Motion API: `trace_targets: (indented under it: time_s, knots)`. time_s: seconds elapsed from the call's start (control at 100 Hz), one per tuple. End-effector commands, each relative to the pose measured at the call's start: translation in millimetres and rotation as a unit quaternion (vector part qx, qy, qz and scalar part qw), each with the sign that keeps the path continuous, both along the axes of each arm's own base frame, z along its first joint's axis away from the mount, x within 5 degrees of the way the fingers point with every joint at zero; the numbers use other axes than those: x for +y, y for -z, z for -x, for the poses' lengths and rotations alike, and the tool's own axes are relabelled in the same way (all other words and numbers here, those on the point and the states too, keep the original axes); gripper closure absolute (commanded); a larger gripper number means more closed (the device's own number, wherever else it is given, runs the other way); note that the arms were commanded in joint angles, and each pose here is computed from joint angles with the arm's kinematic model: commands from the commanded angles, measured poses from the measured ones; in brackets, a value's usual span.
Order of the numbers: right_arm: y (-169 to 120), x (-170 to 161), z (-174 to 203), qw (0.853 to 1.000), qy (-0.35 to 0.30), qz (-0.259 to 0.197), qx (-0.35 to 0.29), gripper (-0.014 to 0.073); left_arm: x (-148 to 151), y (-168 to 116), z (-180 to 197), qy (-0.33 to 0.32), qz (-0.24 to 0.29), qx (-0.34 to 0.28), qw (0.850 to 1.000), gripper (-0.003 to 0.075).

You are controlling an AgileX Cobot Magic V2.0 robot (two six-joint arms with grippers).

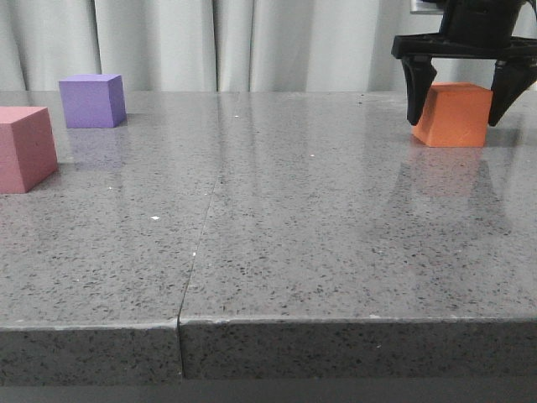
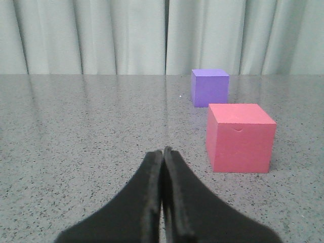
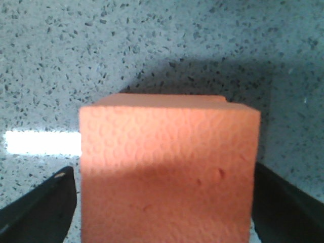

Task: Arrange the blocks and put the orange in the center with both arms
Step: 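Lower the open right gripper over the orange cube and close it, then lift the orange cube and carry it toward the table's middle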

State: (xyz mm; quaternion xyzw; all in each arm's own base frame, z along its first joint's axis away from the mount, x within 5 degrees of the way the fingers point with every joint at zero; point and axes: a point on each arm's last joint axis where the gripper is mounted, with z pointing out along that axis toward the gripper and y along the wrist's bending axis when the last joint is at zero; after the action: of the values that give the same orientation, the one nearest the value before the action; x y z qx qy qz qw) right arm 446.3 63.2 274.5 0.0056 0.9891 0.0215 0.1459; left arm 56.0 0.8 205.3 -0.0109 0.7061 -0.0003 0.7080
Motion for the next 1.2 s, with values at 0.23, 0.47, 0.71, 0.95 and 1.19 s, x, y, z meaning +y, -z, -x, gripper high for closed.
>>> trace_targets:
  time_s: [0.23,0.47,0.71,0.95,1.19]
  knots:
    - [-27.0,-3.2,2.4,0.999,0.0,-0.005,-0.045,0.0172,-0.3,4.5,0.5,0.003,0.006,-0.035,0.999,0.0741]
    - [-26.8,-3.3,2.9,0.999,0.0,-0.005,-0.042,0.0222,-0.3,4.5,0.5,0.003,0.006,-0.035,0.999,0.0741]
    - [-27.9,-2.0,3.1,0.999,0.0,-0.011,-0.045,0.0222,-0.3,4.5,0.5,0.003,0.006,-0.035,0.999,0.0741]
    - [-53.7,1.3,7.5,0.999,0.0,-0.018,-0.048,0.0222,-0.3,4.5,0.5,0.003,0.006,-0.035,0.999,0.0741]
    - [-88.7,25.7,15.3,0.995,0.016,-0.047,-0.09,0.0222,-0.3,4.5,0.5,0.003,0.006,-0.035,0.999,0.0741]
